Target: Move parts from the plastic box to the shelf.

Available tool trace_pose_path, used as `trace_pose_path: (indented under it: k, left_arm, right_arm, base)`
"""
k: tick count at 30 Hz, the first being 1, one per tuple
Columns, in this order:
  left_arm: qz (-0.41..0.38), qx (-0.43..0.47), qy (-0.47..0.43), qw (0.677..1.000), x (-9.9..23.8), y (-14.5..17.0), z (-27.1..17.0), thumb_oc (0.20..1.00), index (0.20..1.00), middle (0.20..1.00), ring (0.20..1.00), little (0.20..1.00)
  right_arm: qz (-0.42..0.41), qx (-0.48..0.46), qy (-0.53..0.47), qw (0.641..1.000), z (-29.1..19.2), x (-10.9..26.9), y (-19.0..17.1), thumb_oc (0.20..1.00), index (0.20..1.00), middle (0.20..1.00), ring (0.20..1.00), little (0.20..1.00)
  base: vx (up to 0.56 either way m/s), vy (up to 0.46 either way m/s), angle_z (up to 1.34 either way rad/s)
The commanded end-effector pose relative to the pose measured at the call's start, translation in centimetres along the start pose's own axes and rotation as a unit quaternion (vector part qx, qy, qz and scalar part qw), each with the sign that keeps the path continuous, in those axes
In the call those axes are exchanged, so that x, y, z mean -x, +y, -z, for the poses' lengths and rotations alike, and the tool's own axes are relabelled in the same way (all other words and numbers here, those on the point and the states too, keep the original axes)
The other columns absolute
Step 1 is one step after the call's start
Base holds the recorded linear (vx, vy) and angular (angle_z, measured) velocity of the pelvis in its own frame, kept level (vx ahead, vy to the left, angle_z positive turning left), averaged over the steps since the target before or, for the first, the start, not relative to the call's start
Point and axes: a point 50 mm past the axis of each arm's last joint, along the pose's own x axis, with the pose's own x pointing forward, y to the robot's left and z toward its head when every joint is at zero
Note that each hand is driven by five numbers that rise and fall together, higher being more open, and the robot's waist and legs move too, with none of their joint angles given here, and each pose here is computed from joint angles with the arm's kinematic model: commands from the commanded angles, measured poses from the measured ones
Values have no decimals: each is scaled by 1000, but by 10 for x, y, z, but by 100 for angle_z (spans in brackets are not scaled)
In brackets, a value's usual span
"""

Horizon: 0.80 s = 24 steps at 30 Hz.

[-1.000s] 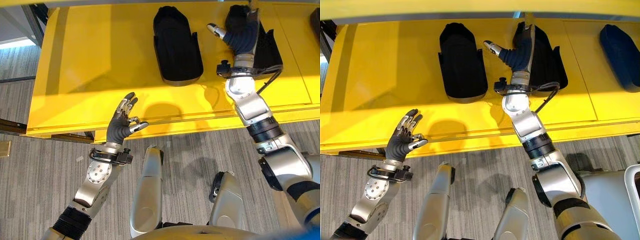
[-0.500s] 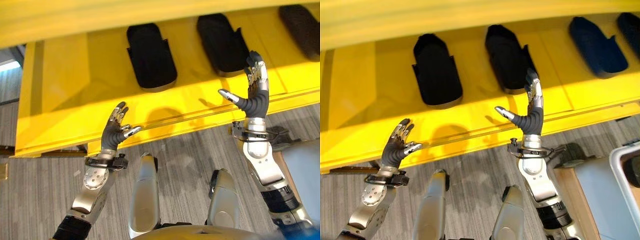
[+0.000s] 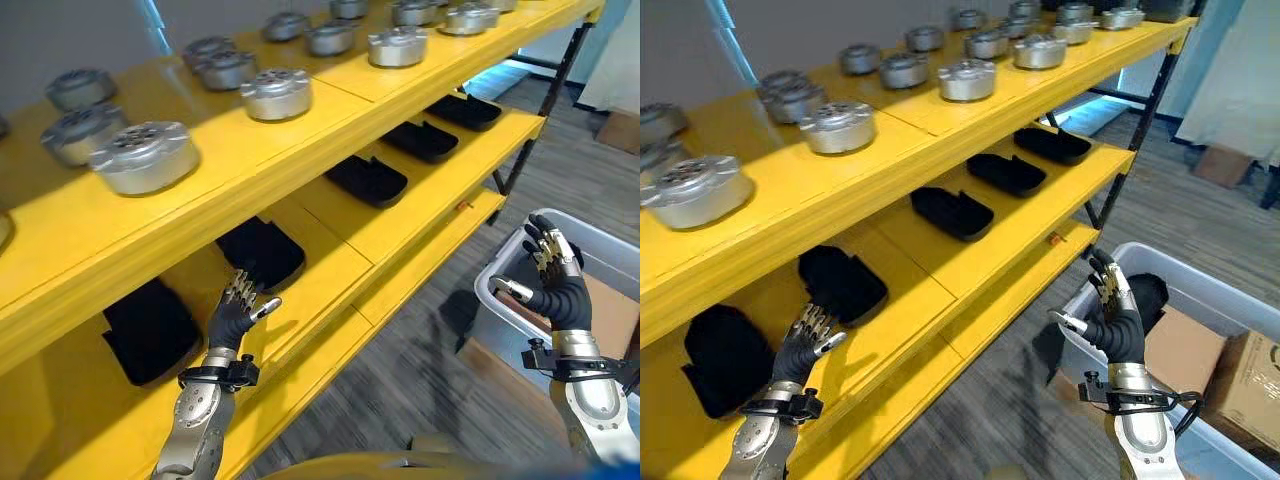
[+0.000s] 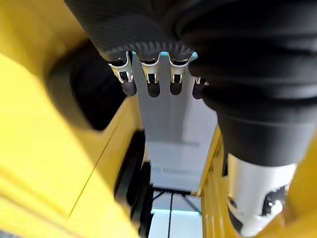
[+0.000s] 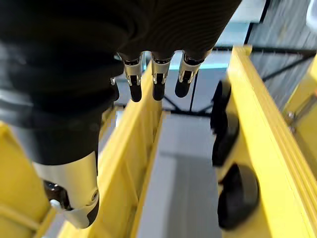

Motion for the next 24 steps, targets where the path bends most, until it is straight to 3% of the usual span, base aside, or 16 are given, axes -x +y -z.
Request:
trace_pose_path:
  k: [1,15,24]
  left_arm:
    - [14,-25,-80,996,-15,4,-34,1000,1000,1000,1000,1000]
    - [-3,-34,-49,998,6,14,-20,1000,1000,1000,1000,1000]
    - [6,-64,-76,995,-8,13,-36,1000,1000,1000,1000,1000]
  right_arm:
    - [5,-12,-90,996,-29,-18,0,1000,1000,1000,1000,1000]
    - [-29,-68,-31,997,-7,-14,13,1000,1000,1000,1000,1000]
    - [-68,-86,-43,993,-12,-24,35,1000,1000,1000,1000,1000]
  base:
    - [77,-363,26]
    - [52,-23,-71]
    - [-6,67,-44]
